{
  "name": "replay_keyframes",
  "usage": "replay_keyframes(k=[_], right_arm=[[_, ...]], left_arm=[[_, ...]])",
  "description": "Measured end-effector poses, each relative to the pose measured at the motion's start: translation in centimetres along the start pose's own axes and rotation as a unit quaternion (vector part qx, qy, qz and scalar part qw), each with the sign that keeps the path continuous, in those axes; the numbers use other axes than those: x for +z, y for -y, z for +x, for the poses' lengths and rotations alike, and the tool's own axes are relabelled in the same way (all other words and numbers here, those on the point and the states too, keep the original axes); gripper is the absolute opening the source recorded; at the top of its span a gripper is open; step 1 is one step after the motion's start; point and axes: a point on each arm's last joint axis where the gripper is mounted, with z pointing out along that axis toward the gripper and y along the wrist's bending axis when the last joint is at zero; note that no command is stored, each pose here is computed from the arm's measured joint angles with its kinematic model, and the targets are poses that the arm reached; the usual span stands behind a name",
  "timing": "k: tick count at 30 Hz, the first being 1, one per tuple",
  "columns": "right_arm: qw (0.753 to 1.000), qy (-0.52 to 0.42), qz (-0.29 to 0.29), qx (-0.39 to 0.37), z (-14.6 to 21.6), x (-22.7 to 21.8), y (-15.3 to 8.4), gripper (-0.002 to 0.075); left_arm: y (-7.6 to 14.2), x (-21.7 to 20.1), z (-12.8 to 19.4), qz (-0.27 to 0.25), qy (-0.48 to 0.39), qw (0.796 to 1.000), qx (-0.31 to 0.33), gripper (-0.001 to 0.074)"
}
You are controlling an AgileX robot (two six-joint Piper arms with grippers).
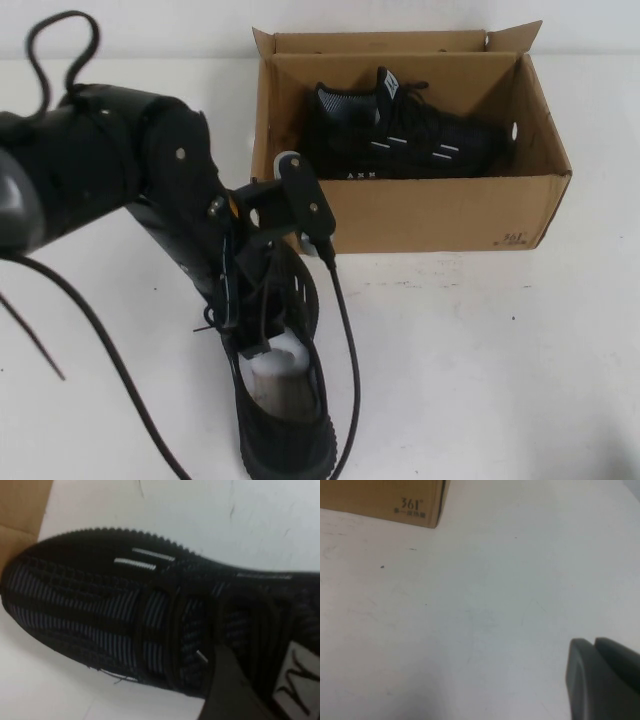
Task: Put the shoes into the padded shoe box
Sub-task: Pick up the shoe from the table
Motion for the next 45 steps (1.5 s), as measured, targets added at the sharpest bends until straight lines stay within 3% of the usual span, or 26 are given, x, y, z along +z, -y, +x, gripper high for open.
replay_keyframes(k=[6,22,31,45], right_arm=[[1.0,0.0,0.0,0.001,0.0,0.0,0.0,-0.0006],[1.0,0.0,0.0,0.001,0.0,0.0,0.0,-0.0007],[1.0,0.0,0.0,0.001,0.0,0.0,0.0,-0.0006],[1.0,0.0,0.0,0.001,0.0,0.0,0.0,-0.0006]], left_arm=[[-0.3,1.5,0.4,0.011,-0.04,0.999,0.011,0.0265],[-0.9,-0.5,-0.7,0.014,-0.046,0.999,0.017,0.0256],[0.6,1.0,-1.7,0.039,-0.069,0.995,0.068,0.0256],[0.1,1.6,-1.4,0.006,-0.107,0.991,0.077,0.0229]])
